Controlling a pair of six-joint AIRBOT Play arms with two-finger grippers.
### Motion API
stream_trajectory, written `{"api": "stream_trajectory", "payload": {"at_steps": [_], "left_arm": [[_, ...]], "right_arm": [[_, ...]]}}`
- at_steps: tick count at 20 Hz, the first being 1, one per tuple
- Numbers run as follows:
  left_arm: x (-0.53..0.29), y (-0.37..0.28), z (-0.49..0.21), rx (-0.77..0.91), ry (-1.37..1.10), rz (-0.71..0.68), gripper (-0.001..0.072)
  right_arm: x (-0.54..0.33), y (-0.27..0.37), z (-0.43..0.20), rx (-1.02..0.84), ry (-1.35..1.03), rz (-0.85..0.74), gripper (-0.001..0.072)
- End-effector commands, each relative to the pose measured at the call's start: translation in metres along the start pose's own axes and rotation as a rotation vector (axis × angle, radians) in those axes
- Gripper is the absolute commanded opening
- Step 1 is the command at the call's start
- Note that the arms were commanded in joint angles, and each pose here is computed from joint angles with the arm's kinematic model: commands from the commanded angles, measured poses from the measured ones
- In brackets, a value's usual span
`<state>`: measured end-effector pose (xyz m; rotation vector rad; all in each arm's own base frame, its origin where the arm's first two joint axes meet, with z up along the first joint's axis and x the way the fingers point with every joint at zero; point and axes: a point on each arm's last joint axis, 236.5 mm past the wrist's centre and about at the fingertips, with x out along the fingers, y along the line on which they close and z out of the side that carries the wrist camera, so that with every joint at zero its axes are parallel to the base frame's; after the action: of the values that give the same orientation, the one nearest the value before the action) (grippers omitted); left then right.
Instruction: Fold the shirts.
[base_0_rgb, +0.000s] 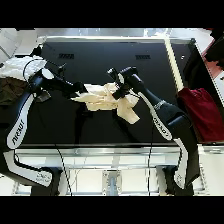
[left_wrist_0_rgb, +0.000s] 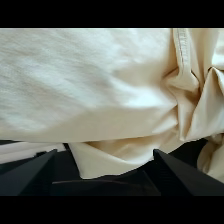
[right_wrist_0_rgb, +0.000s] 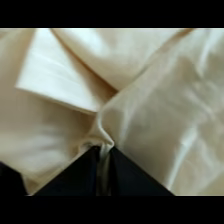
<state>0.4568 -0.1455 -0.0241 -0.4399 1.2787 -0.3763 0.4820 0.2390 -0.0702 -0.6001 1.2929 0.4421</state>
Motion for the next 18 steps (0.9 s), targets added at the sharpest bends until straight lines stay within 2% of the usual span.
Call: {"api": "stream_trajectory", "payload": {"at_steps": [1,7,11,18], "left_arm": [[0.0,0.0,0.0,0.01,0.0,0.001,0.0706],[0.007,0.006,-0.004,-0.004,0.003,0.007,0.0705],[0.029,0.022,-0.01,-0.036,0.02,0.025,0.0705],[0.056,-0.001,-0.008,-0.022,-0.015,0.0,0.0705]], "right_arm": [[-0.002,-0.047,-0.025,0.055,0.105,-0.157,0.0017],[-0.019,-0.1,-0.092,0.229,0.304,-0.147,0.0016],[-0.055,-0.114,-0.078,0.272,0.185,-0.152,0.0015],[-0.085,-0.12,-0.067,0.282,0.108,-0.162,0.0015]]}}
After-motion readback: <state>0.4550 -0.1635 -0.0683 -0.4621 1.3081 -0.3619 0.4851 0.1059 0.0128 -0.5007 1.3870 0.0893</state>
